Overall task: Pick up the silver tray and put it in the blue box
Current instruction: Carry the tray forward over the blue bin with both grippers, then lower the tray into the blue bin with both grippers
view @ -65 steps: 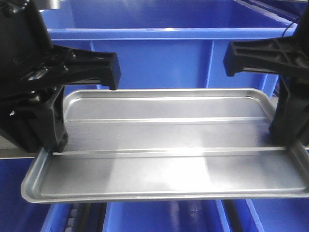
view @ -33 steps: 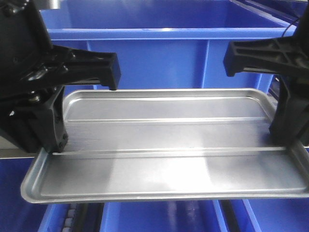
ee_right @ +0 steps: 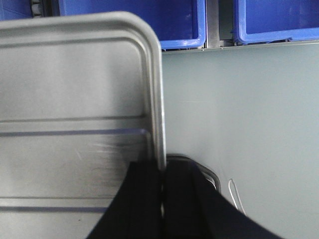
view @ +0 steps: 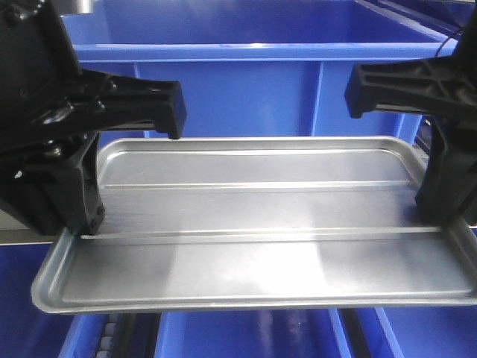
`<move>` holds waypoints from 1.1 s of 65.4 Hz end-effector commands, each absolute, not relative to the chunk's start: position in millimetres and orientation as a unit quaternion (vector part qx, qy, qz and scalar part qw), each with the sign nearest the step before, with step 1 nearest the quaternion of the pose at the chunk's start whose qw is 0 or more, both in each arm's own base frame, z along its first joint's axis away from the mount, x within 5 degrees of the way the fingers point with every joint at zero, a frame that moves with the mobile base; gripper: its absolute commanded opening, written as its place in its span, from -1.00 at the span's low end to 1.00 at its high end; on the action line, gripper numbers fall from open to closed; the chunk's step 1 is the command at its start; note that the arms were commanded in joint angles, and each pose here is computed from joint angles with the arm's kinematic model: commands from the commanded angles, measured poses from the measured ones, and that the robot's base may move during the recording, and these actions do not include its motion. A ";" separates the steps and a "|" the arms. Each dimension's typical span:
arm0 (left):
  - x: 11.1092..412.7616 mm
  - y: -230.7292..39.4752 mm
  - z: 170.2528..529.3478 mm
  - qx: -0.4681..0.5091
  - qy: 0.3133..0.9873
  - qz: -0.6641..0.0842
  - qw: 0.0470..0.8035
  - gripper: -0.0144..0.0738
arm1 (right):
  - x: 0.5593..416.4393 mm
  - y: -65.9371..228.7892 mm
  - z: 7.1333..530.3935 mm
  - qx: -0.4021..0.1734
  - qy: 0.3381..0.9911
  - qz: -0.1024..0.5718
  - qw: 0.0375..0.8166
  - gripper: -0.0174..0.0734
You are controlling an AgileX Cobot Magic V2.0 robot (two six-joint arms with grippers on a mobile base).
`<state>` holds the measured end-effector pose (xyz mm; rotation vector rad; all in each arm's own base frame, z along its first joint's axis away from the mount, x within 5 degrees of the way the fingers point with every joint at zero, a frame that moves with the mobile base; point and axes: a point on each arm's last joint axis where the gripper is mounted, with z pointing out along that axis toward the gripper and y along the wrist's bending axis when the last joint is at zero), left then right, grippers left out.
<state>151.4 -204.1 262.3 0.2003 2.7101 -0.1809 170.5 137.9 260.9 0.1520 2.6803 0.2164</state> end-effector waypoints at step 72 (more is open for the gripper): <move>181.8 -203.6 344.0 0.115 0.939 -0.130 0.297 -0.68 | 198.3 145.8 338.8 -0.023 0.936 0.149 0.317 -0.46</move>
